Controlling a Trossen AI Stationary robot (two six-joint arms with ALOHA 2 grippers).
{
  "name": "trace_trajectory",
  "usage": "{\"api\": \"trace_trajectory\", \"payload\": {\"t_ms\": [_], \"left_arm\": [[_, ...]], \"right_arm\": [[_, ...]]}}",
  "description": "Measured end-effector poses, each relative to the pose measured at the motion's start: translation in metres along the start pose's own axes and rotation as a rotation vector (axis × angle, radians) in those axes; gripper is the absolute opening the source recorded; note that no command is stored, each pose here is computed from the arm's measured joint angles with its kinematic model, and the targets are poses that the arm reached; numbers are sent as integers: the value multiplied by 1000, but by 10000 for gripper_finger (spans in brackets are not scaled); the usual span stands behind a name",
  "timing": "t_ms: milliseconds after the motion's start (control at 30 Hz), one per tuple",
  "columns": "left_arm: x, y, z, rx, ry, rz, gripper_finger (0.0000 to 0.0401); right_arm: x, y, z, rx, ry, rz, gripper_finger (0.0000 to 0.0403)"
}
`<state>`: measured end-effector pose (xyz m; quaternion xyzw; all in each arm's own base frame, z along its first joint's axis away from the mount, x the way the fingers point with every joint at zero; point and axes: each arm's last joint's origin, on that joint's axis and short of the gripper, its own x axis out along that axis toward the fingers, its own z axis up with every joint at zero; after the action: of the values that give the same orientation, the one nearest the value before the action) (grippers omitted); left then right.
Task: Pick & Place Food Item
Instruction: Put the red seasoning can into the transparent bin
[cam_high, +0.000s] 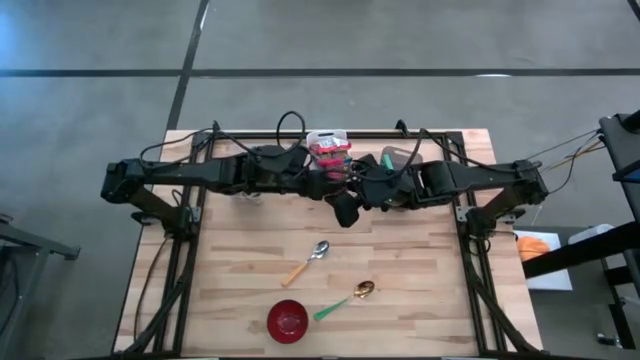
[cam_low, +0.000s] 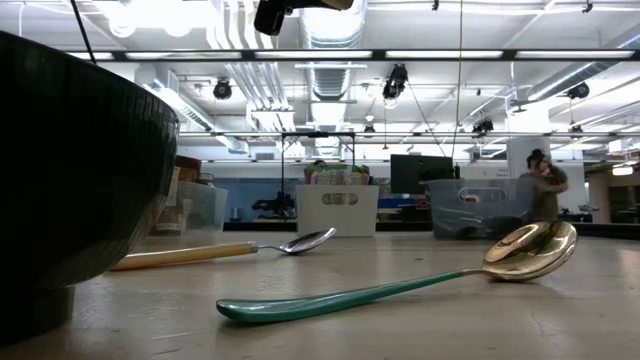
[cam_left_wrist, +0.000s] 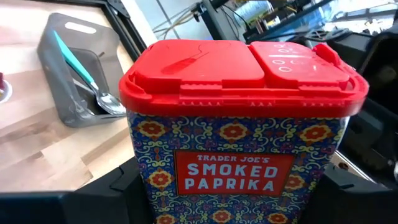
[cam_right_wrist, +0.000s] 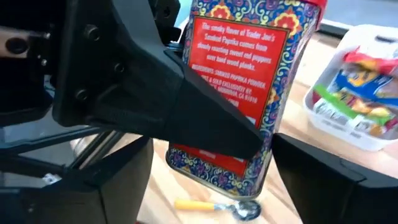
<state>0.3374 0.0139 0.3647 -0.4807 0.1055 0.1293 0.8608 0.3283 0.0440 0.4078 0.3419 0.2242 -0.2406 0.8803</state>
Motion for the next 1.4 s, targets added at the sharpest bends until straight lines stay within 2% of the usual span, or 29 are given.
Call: {"api": "trace_trajectory", "payload": {"t_ms": [167,433,600,700,833,867,967,1033,1100,1200,1400], "left_arm": [[0,0,-1,8,18,-7,264],[1,2,-1,-4,25,15,264],[1,3,-2,-14,29,15,264],[1,3,-2,-7,37,15,264],[1,3,-3,-6,49,15,265],[1,3,-3,-6,54,13,271],[0,2,-3,-14,60,-2,325],[0,3,-3,-14,63,4,337],[0,3,-3,-2,62,3,320],[0,3,-3,13,62,2,265],[0,3,-2,34,57,4,264]], "right_arm": [[1,-1,0,27,10,-1,321],[2,-2,0,34,-9,-28,225],[2,-2,0,37,-14,-32,220],[1,-3,1,42,-22,-34,198],[0,-3,1,33,-19,-37,191],[0,-3,1,31,-17,-36,189],[-1,-2,1,21,-13,-27,185],[1,-2,0,14,-6,-29,185],[1,-3,0,11,-6,-30,186],[0,-3,1,14,-11,-28,188],[0,-3,1,-3,-14,-33,190]]}}
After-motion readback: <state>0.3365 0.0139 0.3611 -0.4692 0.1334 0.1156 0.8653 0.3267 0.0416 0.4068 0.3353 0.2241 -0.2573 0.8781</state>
